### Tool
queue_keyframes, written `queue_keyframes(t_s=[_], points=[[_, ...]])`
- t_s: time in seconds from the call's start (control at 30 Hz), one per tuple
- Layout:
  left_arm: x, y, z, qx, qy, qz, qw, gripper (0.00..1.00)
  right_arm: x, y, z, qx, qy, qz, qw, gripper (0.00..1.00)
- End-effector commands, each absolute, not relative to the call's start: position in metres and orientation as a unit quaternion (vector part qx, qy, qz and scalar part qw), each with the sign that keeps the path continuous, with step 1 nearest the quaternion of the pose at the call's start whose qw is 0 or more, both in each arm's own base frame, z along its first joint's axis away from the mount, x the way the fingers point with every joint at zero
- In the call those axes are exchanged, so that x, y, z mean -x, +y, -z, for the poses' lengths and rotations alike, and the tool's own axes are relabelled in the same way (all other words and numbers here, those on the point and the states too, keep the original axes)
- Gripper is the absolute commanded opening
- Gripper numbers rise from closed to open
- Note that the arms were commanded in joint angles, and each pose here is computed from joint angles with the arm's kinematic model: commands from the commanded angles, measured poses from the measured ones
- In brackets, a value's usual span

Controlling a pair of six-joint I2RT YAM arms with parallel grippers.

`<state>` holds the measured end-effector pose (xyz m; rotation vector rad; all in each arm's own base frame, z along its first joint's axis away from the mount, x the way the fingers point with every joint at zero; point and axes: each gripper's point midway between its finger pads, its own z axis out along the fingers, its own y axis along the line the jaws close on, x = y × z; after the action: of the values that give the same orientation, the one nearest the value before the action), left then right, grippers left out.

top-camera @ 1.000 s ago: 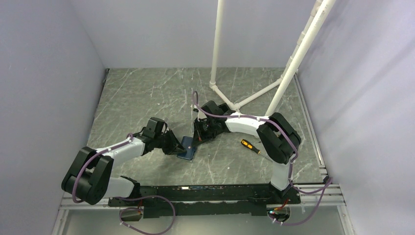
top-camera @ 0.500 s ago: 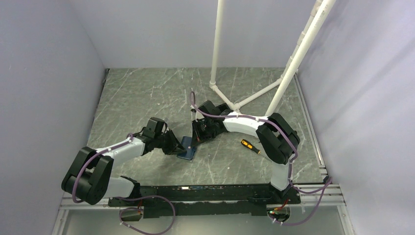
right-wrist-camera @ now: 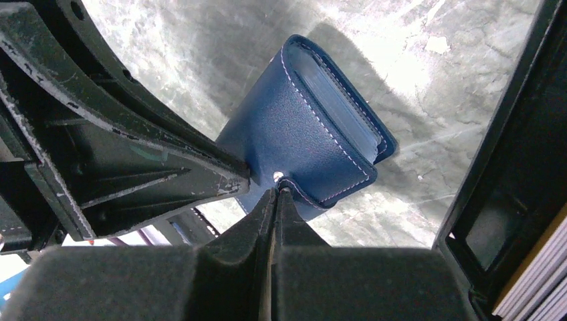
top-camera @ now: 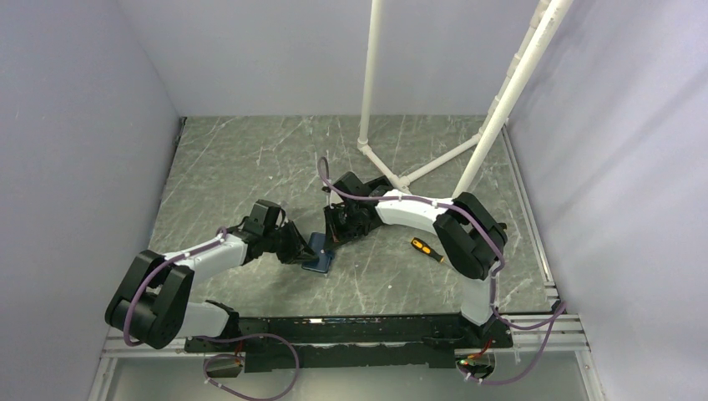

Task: Put the credit cards into the card holder
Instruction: Close the card holder at the center of the board.

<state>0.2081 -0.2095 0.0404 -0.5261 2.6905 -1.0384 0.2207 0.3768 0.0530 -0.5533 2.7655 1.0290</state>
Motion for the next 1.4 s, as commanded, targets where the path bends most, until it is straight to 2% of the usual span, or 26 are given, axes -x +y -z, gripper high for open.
queue_keyframes(t_s=[0.0,0.2,0.3,0.47,0.6,0.77,0.87,1.0,1.37], points=[[-0.187,-0.196,-0.019,0.179,0.933,0.304,0.065,0.22,-0.226,0.399,-0.066,0.172,0.905,-0.379,0.088,0.0],[-0.219,-0.186,-0.059,0.175,0.917,0.336,0.124,0.45,-0.229,0.391,-0.064,0.158,0.906,-0.382,0.087,0.0],[-0.23,-0.168,-0.067,0.181,0.92,0.316,0.143,0.51,-0.231,0.388,-0.064,0.158,0.907,-0.379,0.089,0.0],[-0.232,-0.16,-0.062,0.161,0.929,0.301,0.141,0.55,-0.232,0.388,-0.065,0.157,0.906,-0.383,0.089,0.0],[-0.223,-0.183,-0.05,0.131,0.921,0.354,0.1,0.51,-0.232,0.392,-0.067,0.154,0.902,-0.394,0.086,0.0],[-0.209,-0.195,-0.03,0.107,0.935,0.331,0.074,0.5,-0.23,0.395,-0.067,0.149,0.899,-0.404,0.081,0.0],[-0.207,-0.198,-0.024,0.11,0.938,0.32,0.069,0.41,-0.229,0.395,-0.064,0.147,0.9,-0.403,0.076,0.0],[-0.208,-0.196,-0.021,0.119,0.94,0.311,0.074,0.35,-0.229,0.391,-0.056,0.153,0.907,-0.384,0.082,0.0],[-0.222,-0.198,-0.039,0.126,0.934,0.317,0.104,0.29,-0.223,0.4,-0.058,0.178,0.902,-0.384,0.083,0.0]])
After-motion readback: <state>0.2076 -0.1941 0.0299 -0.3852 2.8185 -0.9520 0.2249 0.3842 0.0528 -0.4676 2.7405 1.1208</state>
